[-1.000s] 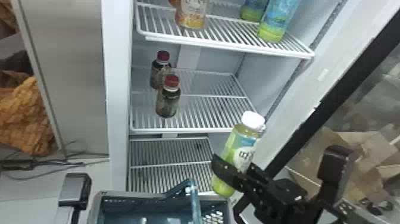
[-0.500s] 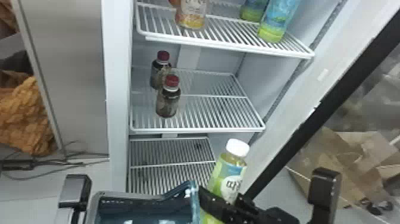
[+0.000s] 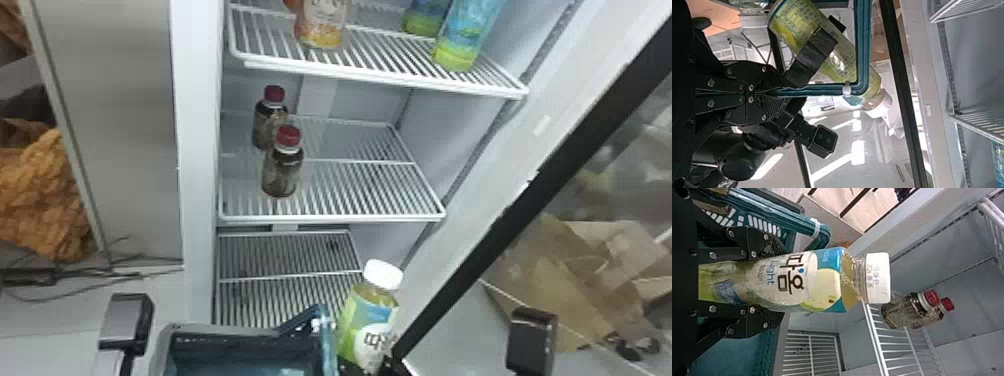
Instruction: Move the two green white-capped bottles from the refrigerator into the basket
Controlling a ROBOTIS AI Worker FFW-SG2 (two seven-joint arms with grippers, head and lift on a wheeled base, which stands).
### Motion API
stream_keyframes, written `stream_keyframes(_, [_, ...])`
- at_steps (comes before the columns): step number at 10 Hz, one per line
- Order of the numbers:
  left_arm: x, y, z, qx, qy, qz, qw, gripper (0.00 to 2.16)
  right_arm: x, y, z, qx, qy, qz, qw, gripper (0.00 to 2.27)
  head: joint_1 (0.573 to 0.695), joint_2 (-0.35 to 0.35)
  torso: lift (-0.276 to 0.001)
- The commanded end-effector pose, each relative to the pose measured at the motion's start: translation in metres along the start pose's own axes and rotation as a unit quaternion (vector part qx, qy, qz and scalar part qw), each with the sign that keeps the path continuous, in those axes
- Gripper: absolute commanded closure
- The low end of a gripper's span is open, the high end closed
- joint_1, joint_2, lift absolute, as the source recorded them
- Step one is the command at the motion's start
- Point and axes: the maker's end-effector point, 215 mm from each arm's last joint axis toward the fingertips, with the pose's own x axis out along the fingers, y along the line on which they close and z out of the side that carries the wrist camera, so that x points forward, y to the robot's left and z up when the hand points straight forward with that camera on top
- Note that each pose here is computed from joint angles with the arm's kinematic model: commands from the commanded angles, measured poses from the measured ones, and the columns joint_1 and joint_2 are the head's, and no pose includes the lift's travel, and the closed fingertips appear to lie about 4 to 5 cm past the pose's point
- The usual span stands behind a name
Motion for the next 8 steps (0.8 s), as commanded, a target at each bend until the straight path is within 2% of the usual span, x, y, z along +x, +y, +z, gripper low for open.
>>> stream_keyframes(1, [0.000, 0.000, -0.001, -0.001, 0.002, 0.000, 1.0000, 1.13, -0.002, 0.000, -0.006, 0.005, 0.008, -0.002, 1.000, 0.87, 0.695, -0.350, -0.263])
stream_keyframes(3, [-0.001, 0.001, -0.001, -0.002, 0.001, 0.000, 1.0000, 1.13, -0.003, 0.000, -0.007, 0.004, 0.008, 0.000, 1.000, 0.72, 0.695, -0.350, -0.263])
stream_keyframes(5, [-0.001, 0.000, -0.001, -0.001, 0.001, 0.000, 1.0000, 1.13, -0.003, -0.007, 0.004, -0.002, -0.010, -0.003, 1.000, 0.39, 0.695, -0.350, -0.263])
stream_keyframes(6, [-0.001, 0.000, -0.001, -0.001, 0.001, 0.000, 1.0000, 1.13, -0.004, -0.010, 0.009, -0.006, -0.019, -0.006, 1.000, 0.30, 0.695, -0.350, -0.263])
stream_keyframes(8, [-0.001, 0.001, -0.001, -0.002, 0.000, 0.000, 1.0000, 1.13, -0.007, -0.019, 0.027, -0.022, -0.046, -0.019, 0.999, 0.23, 0.695, -0.350, -0.263])
